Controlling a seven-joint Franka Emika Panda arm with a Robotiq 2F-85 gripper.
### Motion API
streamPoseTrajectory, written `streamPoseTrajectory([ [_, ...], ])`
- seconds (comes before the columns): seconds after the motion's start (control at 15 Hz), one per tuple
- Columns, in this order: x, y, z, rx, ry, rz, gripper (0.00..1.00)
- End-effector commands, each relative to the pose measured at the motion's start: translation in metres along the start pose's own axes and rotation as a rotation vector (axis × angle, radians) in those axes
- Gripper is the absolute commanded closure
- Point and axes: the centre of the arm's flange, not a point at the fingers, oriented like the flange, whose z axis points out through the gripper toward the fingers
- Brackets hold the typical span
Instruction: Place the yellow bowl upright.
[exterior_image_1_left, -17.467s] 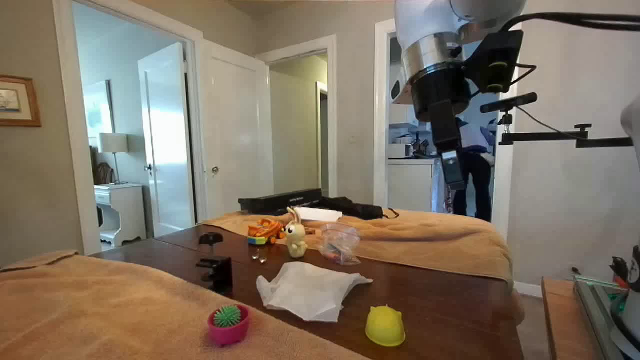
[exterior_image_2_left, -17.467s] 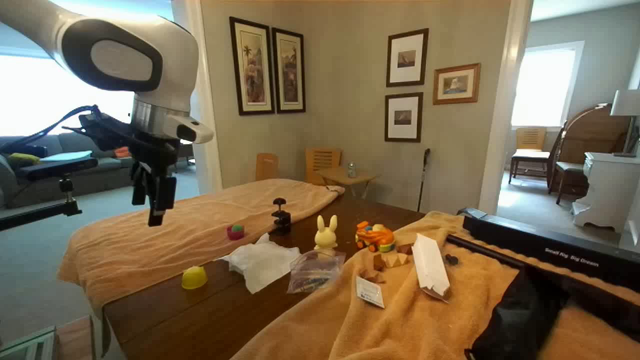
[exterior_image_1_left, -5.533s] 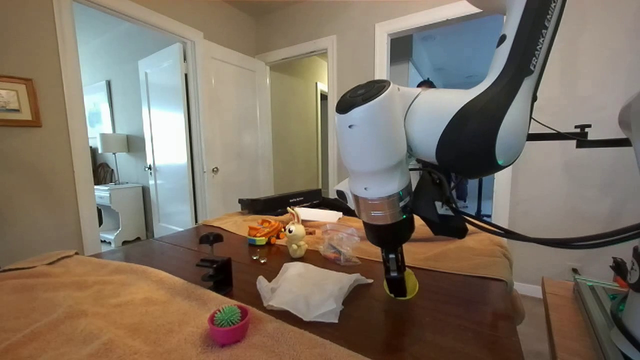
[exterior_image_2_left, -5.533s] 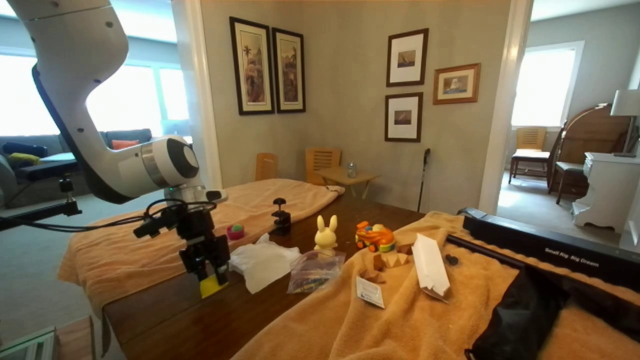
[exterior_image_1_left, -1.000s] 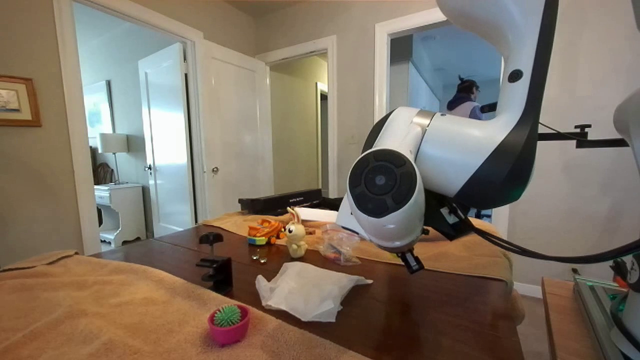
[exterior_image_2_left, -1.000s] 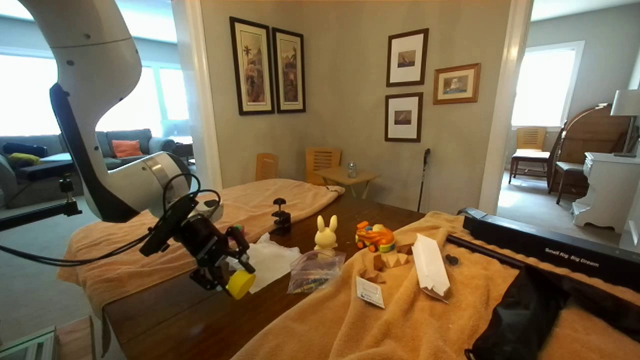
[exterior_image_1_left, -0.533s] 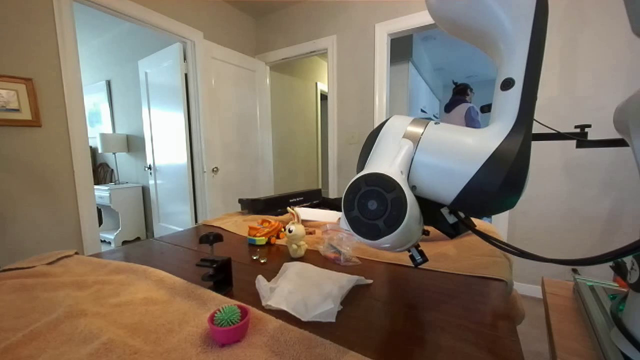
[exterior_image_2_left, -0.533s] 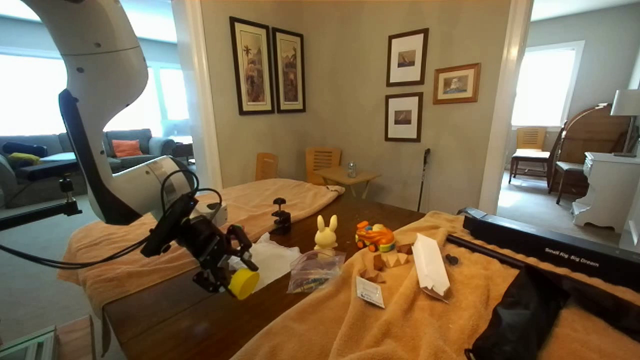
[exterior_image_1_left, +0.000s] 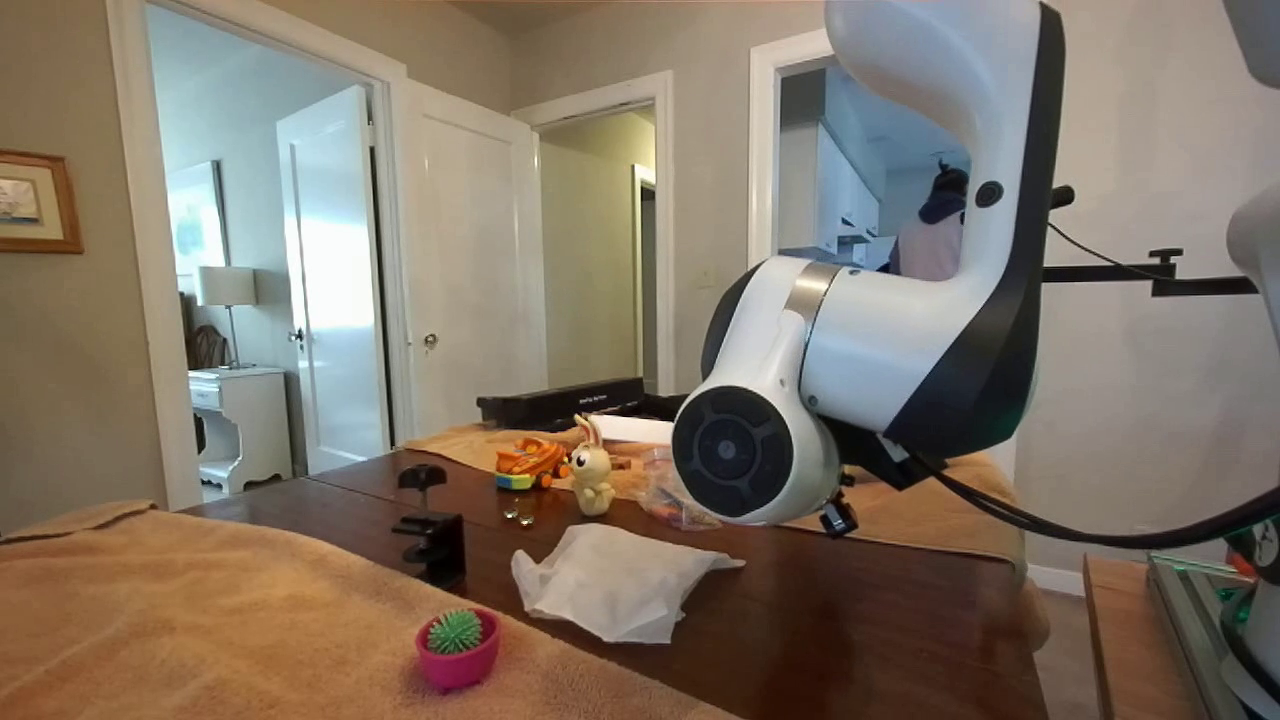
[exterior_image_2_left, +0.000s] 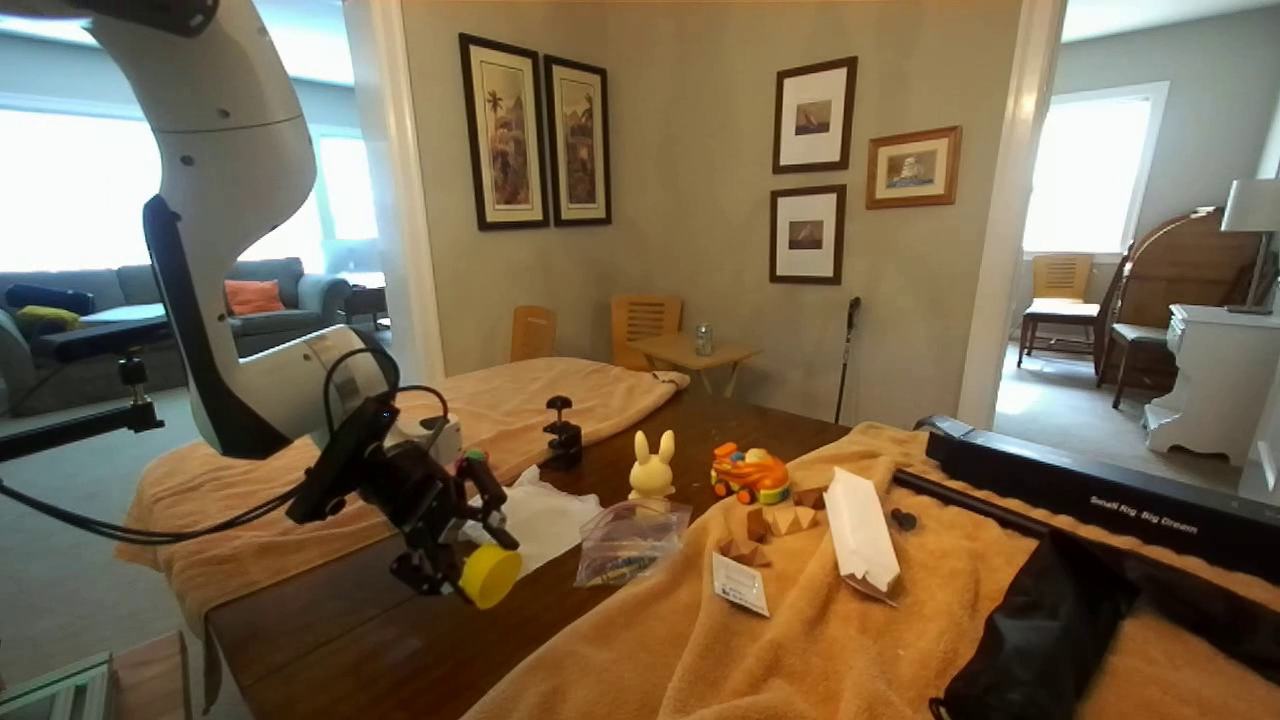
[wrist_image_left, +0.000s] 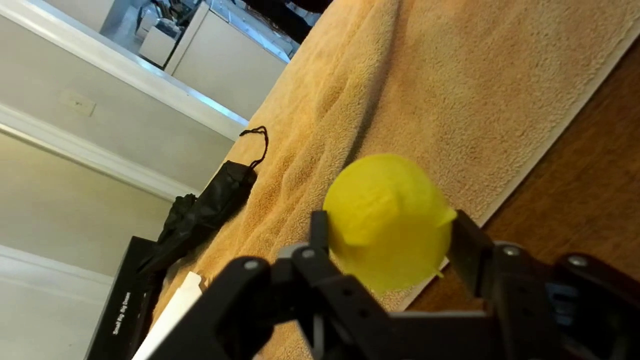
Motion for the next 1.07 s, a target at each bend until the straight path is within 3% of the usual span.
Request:
streamPoseTrajectory([
  [0.0,0.008,-0.003,-0.002,-0.035,-0.05,0.006,0.65],
  [0.13,0.008,-0.001,-0.003,-0.064,-0.066,0.004,0.65],
  [0.6,-0.006,0.023,-0.018,-0.308,-0.211,-0.087,0.65],
  [0.8,-0.007,0.024,-0.016,-0.331,-0.243,-0.091,0.65],
  [1.0,-0.002,0.019,-0.01,-0.292,-0.262,-0.099,0.65],
])
